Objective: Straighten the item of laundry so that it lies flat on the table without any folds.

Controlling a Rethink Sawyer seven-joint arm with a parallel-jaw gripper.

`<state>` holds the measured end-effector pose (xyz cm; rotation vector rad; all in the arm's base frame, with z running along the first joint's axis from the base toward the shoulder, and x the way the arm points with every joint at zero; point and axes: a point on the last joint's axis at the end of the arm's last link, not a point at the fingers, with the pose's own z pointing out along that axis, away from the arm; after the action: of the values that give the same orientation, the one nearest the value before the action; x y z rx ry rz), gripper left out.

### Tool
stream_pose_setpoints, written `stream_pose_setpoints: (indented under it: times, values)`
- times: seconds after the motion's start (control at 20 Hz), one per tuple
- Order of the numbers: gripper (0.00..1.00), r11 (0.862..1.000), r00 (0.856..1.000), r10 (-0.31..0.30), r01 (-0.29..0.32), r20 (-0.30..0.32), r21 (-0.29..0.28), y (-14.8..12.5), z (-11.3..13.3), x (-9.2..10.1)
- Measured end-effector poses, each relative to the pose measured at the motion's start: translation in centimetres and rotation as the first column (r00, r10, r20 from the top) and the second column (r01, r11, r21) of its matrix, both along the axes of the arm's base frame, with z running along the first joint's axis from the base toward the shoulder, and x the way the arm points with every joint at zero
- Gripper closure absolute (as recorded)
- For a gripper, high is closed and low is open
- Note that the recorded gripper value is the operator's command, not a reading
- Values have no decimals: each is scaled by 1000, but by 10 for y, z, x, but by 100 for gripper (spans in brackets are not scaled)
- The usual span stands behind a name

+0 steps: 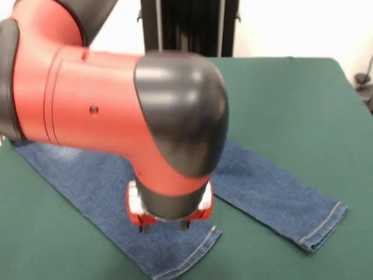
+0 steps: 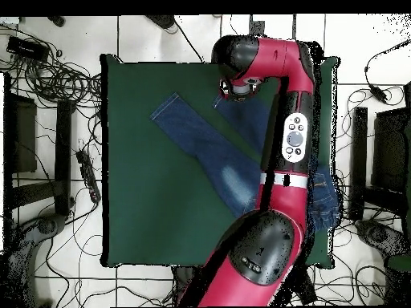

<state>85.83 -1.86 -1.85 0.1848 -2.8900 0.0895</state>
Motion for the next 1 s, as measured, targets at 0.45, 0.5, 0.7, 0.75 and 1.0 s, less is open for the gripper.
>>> stream_pose_setpoints:
  times: [0.45,0.5,0.7,0.75,1.0]
  values:
    - [100,997,998,62,-63,28,37,5,74,1]
    - [100,997,997,64,-65,32,36,5,77,1]
    - [100,997,996,74,-75,54,24,2,87,2]
    - [100,997,995,76,-77,61,20,1,88,2]
    - [100,996,992,88,-87,87,-13,-7,86,2]
